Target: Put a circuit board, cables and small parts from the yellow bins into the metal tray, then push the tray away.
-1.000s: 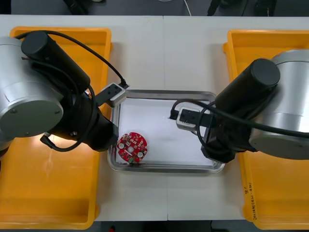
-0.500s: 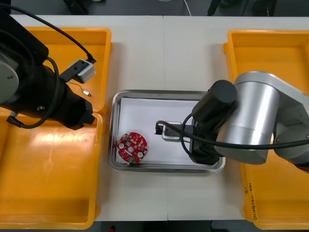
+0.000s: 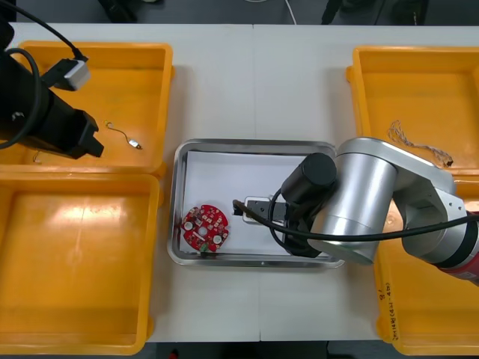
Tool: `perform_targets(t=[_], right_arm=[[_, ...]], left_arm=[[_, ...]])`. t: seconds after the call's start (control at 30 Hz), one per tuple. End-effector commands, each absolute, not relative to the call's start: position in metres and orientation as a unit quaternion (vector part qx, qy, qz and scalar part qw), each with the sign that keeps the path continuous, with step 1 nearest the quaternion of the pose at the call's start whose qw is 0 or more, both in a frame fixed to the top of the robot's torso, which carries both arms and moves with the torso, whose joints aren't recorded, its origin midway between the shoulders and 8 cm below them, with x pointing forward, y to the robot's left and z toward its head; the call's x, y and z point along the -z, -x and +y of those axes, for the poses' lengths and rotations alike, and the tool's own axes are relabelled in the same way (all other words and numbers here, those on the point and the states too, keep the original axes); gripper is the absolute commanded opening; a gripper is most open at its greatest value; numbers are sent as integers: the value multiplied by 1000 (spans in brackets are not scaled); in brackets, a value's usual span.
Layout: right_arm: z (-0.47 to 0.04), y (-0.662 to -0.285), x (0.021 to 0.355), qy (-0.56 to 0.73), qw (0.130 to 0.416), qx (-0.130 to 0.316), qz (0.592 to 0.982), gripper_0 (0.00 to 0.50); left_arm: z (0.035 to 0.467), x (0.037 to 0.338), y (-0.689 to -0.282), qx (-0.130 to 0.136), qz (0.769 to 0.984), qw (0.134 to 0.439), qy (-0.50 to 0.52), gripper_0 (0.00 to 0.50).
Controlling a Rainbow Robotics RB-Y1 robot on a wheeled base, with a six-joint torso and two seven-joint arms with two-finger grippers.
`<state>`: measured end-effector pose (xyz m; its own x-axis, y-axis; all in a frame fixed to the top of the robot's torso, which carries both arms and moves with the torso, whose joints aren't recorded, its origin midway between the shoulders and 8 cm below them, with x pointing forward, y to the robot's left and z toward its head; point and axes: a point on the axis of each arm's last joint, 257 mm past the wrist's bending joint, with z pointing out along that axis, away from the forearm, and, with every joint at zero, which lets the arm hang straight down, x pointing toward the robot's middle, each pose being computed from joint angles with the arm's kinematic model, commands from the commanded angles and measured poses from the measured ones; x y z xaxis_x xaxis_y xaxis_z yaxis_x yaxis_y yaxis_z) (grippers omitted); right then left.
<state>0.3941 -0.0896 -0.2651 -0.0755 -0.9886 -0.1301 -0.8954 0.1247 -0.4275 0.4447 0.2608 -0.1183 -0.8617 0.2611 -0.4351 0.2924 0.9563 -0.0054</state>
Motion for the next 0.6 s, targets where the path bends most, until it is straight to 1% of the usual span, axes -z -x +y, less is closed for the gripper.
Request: perform_targets(t=[0.03,0.2,0.4,0.53,0.6], right_arm=[[-77,-389,275,666,203,109,710,0],[-77,-386,285,659,209,101,715,0],[-77,-383,294,651,211,96,723,0],[-73,-382,295,650,212,92,724,0],[-72,-383,294,649,213,93,724,0]], left_arm=[[295,75,-465,12,961,248,-123,500],[312,69,-476,6,965,244,-99,500],[332,65,-488,-8,967,242,-73,500],[347,67,-492,-32,967,243,-69,500],[354,68,-493,-39,968,241,-62,500]])
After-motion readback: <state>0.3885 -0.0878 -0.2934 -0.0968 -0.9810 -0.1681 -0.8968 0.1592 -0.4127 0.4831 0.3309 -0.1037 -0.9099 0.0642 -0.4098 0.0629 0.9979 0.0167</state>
